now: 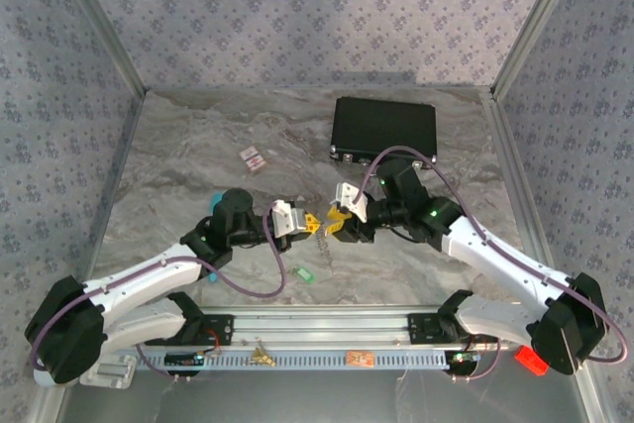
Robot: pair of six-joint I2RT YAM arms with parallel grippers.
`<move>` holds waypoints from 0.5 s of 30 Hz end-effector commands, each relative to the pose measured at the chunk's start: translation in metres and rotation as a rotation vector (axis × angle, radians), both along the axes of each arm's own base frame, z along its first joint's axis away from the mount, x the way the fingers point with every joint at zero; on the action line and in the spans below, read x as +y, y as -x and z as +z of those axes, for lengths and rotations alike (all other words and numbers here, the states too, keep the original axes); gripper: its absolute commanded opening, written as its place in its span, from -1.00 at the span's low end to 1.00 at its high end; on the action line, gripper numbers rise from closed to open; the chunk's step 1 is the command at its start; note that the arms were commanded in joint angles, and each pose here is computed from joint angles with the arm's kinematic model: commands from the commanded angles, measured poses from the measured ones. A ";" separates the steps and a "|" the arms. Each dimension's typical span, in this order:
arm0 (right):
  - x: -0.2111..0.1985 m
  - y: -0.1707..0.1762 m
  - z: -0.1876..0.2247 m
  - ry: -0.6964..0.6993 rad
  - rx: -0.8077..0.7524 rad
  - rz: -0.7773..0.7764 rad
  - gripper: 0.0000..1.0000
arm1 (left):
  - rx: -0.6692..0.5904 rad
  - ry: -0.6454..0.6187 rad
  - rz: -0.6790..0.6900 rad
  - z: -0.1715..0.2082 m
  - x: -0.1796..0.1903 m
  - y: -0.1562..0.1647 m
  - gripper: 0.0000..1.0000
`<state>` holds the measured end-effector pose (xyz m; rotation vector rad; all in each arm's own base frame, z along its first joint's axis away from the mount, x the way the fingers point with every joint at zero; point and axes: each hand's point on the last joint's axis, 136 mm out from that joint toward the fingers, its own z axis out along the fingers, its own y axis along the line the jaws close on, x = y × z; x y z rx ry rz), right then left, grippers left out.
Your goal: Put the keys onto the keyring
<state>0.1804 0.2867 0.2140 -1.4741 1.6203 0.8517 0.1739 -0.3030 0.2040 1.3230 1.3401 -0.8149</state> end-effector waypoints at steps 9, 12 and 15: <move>0.012 -0.004 0.002 -0.032 -0.049 0.028 -0.54 | -0.045 0.074 -0.053 0.025 -0.007 0.007 -1.00; 0.014 -0.002 0.001 -0.031 -0.047 0.039 -0.68 | -0.044 0.077 -0.060 0.026 -0.007 0.008 -1.00; 0.015 -0.001 0.002 -0.027 -0.052 0.053 -0.92 | -0.047 0.082 -0.054 0.027 -0.007 0.007 -1.00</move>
